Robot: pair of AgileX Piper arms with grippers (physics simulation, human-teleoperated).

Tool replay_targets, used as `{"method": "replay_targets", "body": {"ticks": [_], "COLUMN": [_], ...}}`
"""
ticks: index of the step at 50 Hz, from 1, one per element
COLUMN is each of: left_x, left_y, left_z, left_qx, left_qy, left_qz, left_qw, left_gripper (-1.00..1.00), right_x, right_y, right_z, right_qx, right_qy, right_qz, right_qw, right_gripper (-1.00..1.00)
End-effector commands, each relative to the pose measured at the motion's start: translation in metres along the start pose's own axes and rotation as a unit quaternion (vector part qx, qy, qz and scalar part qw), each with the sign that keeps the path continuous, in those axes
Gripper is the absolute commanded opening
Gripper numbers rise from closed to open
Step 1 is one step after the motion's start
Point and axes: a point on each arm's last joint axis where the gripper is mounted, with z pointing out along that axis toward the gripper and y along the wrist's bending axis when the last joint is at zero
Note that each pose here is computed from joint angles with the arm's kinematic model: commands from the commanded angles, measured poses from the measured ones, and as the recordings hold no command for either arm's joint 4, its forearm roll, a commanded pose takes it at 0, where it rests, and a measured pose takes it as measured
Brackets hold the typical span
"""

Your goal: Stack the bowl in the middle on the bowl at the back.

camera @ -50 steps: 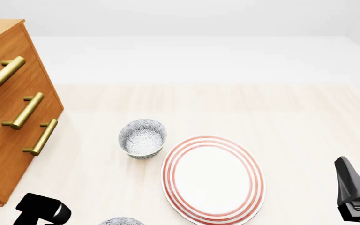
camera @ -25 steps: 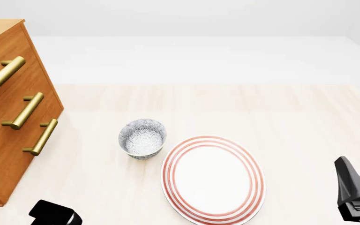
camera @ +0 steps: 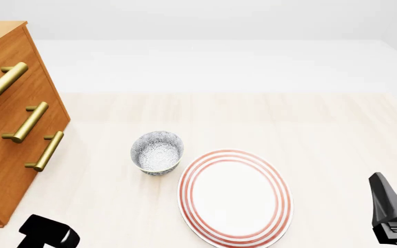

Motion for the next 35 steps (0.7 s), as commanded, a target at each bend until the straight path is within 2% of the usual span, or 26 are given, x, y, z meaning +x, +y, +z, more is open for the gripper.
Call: {"method": "replay_targets", "body": {"ticks": [1, 14, 23, 24, 29, 32, 35], "left_x": [-0.002, -0.009, -0.013, -0.015, -0.015, -0.017, -0.018], "left_y": [0.004, 0.002, -0.001, -0.002, -0.001, -0.001, -0.001], "left_z": [-0.020, -0.049, -0.070, -0.079, -0.092, -0.109, -0.120], "left_qx": [-0.008, -0.004, 0.013, 0.013, 0.015, 0.016, 0.019], "left_qy": [-0.012, -0.040, -0.065, -0.078, -0.095, -0.125, -0.145], "left_qz": [0.006, 0.014, 0.002, 0.001, -0.003, -0.007, -0.011], "left_qw": [0.9999, 0.9991, 0.9978, 0.9969, 0.9953, 0.9919, 0.9892], "left_gripper": [1.00, 1.00, 1.00, 1.00, 1.00, 1.00, 1.00], "right_x": [0.000, 0.000, -0.001, -0.001, -0.002, -0.007, -0.008], "right_y": [0.000, 0.000, 0.000, 0.000, 0.000, 0.002, 0.001], "right_z": [0.000, 0.000, 0.000, 0.000, 0.000, 0.000, -0.001], "right_qx": [0.000, 0.000, -0.001, -0.001, -0.002, -0.013, -0.011], "right_qy": [-0.001, -0.001, -0.001, -0.002, -0.003, -0.010, -0.010], "right_qz": [-0.001, -0.002, -0.002, -0.002, -0.004, -0.014, -0.012], "right_qw": [1.0000, 1.0000, 1.0000, 1.0000, 1.0000, 0.9998, 0.9998], "right_gripper": [1.00, 1.00, 1.00, 1.00, 1.00, 1.00, 1.00]}}
